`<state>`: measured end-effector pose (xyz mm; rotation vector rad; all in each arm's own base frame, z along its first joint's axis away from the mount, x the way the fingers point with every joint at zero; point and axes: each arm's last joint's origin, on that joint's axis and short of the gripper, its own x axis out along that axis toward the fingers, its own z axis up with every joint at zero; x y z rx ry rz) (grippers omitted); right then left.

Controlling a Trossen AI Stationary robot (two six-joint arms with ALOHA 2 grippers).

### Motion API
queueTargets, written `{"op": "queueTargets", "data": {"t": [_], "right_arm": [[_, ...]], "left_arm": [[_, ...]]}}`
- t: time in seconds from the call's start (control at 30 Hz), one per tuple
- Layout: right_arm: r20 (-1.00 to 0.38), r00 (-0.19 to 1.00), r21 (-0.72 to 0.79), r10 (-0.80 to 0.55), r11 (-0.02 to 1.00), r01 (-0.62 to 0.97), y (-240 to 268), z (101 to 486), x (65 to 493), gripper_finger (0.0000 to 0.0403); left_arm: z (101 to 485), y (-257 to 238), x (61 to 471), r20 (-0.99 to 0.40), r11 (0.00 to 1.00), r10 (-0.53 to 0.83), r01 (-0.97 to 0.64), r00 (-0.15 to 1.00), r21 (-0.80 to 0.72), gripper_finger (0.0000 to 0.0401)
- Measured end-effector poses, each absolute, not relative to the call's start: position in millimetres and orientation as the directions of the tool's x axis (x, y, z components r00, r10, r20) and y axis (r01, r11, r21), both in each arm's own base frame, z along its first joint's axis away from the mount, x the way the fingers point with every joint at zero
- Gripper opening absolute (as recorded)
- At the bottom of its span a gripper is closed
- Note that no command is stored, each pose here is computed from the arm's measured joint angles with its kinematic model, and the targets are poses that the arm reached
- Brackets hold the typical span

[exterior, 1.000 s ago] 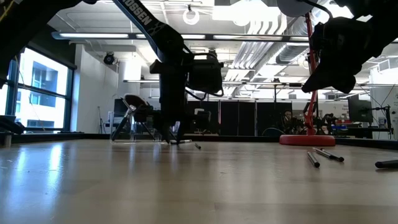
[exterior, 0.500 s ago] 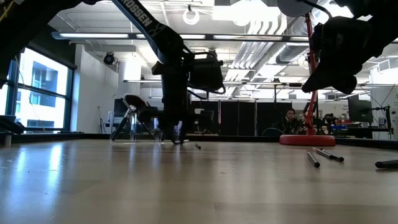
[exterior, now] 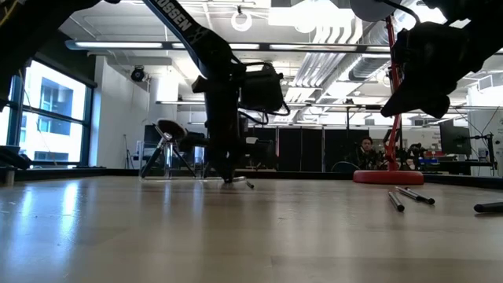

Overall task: Put items in baskets/containers
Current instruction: Put the eyeshadow brush into the transparent organizer

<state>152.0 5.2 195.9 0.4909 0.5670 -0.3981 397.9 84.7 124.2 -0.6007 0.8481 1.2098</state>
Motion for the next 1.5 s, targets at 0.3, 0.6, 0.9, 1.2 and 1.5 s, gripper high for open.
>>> {"op": "queueTargets", "data": {"t": [0.3, 0.6, 0.9, 1.2, 1.5], "right_arm": [[-0.579, 0.762, 0.294, -0.289, 0.799, 0.526, 3.3, 196.3, 151.7, 0.0002], [-0.577, 0.760, 0.288, -0.300, 0.796, 0.533, 2.9, 196.3, 151.6, 0.0004], [-0.589, 0.750, 0.260, -0.301, 0.808, 0.529, 2.8, 195.0, 150.6, 0.0002], [-0.612, 0.730, 0.246, -0.303, 0.805, 0.540, 2.7, 192.6, 148.6, 0.0001], [-0.615, 0.720, 0.250, -0.321, 0.786, 0.565, 2.1, 191.9, 147.8, 0.0011]], "left_arm": [[126.0, 44.8, 406.4, -0.852, 0.415, 0.486, -0.909, 0.194, 0.030, 0.0004], [146.1, 1.4, 422.3, -0.881, 0.564, 0.381, -0.826, 0.279, -0.018, 0.0004], [155.7, -4.4, 416.7, -0.900, 0.622, 0.345, -0.783, 0.266, 0.007, 0.0003], [172.0, -3.9, 414.6, -0.881, 0.669, 0.337, -0.743, 0.332, -0.023, 0.0001], [175.9, -3.5, 393.1, -0.833, 0.683, 0.321, -0.720, 0.452, -0.127, 0.0001]]}}
